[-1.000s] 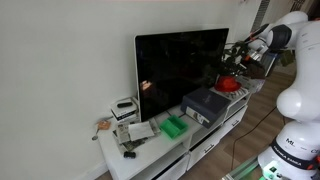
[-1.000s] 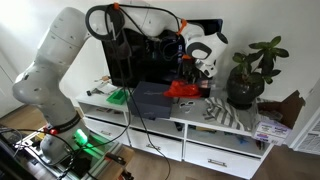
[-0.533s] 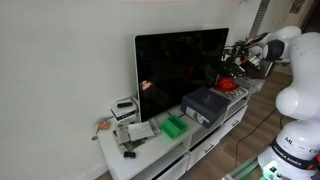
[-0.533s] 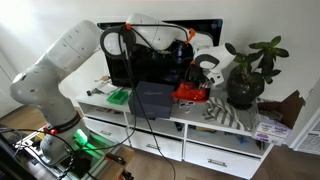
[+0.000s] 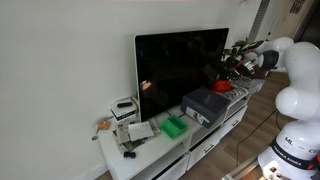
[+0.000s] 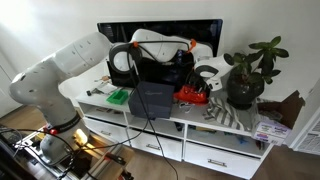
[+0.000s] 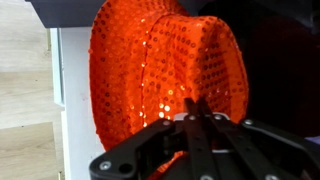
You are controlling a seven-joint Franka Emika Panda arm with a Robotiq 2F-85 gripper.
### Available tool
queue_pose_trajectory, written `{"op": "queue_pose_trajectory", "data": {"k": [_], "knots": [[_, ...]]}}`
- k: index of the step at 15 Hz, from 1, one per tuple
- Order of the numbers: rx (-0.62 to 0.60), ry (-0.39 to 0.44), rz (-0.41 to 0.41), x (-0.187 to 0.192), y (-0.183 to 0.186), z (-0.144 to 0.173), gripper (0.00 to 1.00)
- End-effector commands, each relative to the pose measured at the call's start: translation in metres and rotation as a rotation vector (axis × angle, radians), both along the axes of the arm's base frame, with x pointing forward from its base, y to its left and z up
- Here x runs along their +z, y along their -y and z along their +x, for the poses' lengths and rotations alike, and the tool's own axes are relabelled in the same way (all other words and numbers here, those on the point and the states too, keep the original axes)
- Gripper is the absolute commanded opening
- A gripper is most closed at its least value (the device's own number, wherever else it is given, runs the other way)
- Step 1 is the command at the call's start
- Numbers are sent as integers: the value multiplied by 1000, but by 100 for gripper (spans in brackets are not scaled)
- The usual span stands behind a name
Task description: Move the orange hat from the box to the table
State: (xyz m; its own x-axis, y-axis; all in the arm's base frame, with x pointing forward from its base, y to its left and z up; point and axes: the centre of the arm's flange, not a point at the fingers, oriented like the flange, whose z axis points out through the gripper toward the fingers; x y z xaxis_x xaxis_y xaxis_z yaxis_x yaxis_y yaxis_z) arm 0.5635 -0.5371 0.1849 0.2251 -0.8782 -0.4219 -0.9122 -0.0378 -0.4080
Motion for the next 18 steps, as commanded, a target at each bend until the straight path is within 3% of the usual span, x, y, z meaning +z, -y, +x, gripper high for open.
{"op": "queue_pose_trajectory", "data": {"k": [1,6,15,16,18], "knots": [[-32,2,5,-21,11,26,1],[-38,-7,-28,-47,6,32,1],[43,-131,-70,-75,-1,26,1],[54,-140,-56,-75,-2,26,30],[86,-141,-26,-66,-6,23,38]]}}
